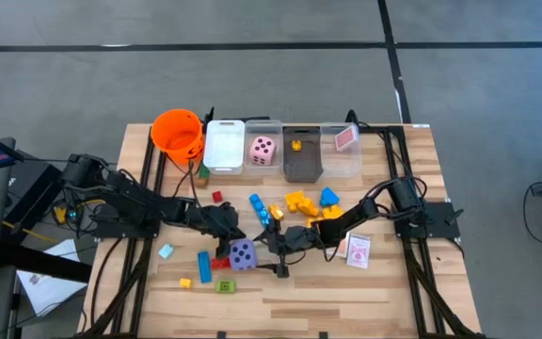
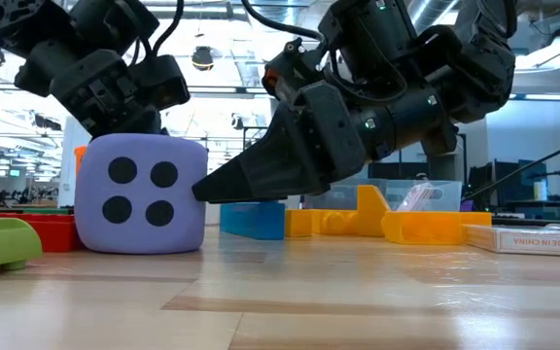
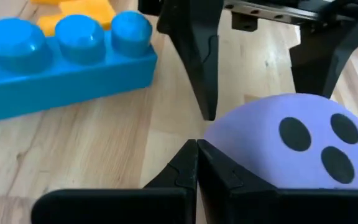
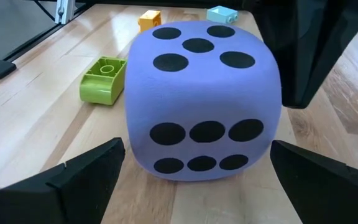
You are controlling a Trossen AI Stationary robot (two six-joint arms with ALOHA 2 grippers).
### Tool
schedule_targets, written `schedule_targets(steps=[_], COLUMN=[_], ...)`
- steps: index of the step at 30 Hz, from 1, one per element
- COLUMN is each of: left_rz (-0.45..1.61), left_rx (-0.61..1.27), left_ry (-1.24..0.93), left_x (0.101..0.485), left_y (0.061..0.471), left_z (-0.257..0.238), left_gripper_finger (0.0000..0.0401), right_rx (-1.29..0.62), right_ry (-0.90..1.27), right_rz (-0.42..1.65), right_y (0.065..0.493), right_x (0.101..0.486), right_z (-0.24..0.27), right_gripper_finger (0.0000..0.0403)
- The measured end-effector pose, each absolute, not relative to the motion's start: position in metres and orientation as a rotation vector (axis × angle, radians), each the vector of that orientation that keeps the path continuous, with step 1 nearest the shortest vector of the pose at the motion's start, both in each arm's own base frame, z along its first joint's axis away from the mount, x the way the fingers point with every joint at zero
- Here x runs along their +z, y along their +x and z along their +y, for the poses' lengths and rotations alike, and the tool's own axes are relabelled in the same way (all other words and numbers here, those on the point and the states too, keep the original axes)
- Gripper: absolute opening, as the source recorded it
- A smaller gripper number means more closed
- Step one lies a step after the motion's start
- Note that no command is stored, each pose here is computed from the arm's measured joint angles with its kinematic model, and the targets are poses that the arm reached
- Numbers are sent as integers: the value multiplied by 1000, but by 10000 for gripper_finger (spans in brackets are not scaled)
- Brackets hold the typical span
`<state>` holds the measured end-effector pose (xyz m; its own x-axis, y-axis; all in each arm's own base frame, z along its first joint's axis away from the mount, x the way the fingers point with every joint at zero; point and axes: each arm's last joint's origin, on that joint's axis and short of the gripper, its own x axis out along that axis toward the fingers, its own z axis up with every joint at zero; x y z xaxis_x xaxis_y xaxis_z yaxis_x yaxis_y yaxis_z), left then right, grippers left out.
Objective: Pick & Place Toys
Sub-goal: Put the purple die into the left transparent bin
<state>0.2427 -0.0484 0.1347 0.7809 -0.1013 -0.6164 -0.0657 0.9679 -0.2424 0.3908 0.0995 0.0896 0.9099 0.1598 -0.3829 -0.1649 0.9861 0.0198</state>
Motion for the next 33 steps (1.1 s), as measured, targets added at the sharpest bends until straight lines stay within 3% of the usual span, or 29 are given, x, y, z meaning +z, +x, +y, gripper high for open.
schedule_targets(steps=[23, 33], left_rz=[583, 567], left_rx=[-96, -28], left_ry=[-242, -221], left_x=[143, 143], left_y=[248, 249], left_z=[-51, -49], left_gripper_finger=[0, 0], right_rx=[178, 203], right_ry=[-4, -1], right_rz=[352, 360], right_y=[392, 395], right_x=[93, 96], right_z=[100, 102], right_gripper_finger=[400, 400])
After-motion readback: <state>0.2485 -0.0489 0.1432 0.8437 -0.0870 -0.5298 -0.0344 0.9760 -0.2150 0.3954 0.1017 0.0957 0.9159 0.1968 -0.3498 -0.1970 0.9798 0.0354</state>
